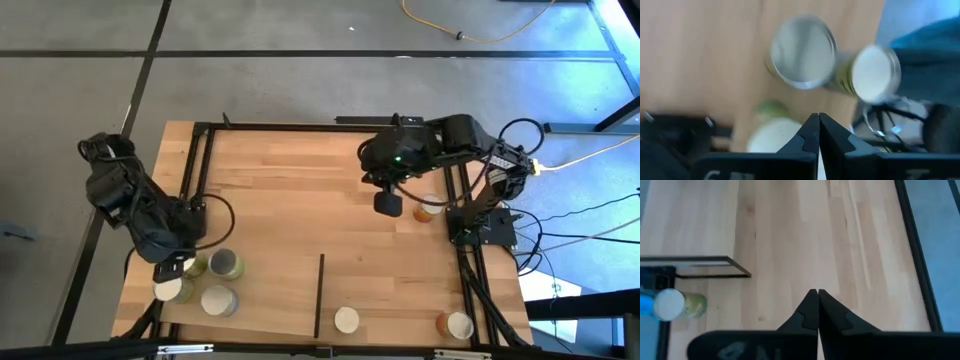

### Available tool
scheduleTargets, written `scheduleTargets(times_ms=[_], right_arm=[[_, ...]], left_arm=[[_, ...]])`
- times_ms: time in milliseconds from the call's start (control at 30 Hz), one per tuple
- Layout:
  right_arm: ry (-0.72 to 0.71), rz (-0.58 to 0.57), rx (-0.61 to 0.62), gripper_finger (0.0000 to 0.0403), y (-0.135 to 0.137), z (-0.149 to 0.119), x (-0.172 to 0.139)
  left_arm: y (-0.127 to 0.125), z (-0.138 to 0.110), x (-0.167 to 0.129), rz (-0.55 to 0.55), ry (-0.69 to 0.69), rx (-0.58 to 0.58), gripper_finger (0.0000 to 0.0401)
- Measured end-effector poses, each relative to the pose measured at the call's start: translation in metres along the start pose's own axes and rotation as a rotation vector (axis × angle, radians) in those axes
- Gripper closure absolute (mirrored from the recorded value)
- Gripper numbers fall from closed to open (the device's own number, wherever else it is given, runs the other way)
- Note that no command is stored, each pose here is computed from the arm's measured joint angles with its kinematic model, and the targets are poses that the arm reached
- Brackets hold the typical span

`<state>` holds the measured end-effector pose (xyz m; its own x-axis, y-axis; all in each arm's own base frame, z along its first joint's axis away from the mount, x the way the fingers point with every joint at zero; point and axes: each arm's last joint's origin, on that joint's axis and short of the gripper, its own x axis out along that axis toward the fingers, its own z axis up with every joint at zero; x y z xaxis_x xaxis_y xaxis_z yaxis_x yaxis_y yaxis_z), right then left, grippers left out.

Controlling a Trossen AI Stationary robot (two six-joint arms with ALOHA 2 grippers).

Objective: Pick and place cans onto a shelf
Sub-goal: Put the canned pears on the shelf

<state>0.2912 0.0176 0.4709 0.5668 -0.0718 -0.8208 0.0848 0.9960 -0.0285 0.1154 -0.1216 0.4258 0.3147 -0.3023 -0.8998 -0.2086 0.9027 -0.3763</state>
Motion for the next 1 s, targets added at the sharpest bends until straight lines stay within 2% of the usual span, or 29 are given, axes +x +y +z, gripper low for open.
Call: scheduleTargets(times_ms=[133, 267, 367, 533, 633, 733, 867, 1000], right_arm=[[-0.027, -0.045, 0.065, 0.0402, -0.003, -0.003, -0.009], [-0.038, -0.122, 0.160, 0.0402, -0.006, -0.008, -0.013], [-0.052, -0.187, 0.268, 0.0402, -0.009, -0.015, -0.016], [-0.029, -0.226, 0.463, 0.0402, -0.012, -0.038, -0.019], [0.022, -0.236, 0.493, 0.0402, -0.010, -0.056, -0.014], [0.144, -0.092, 0.449, 0.0402, -0.001, -0.074, -0.007], [0.304, 0.093, 0.414, 0.0402, 0.018, -0.089, 0.011], [0.340, 0.241, 0.399, 0.0385, 0.034, -0.090, 0.031]], left_arm=[[0.009, 0.000, -0.009, 0.043, -0.140, 0.065, 0.0401], [0.021, -0.002, -0.023, 0.058, -0.265, 0.066, 0.0401], [0.030, -0.005, -0.032, 0.056, -0.314, 0.105, 0.0401], [0.039, -0.009, -0.042, 0.056, -0.365, 0.164, 0.0401], [0.042, -0.010, -0.044, 0.063, -0.378, 0.216, 0.0401], [0.047, -0.012, -0.049, 0.065, -0.401, 0.259, 0.0401], [0.055, -0.015, -0.056, 0.072, -0.455, 0.252, 0.0401], [0.060, -0.015, -0.060, 0.105, -0.523, 0.222, 0.0401]])
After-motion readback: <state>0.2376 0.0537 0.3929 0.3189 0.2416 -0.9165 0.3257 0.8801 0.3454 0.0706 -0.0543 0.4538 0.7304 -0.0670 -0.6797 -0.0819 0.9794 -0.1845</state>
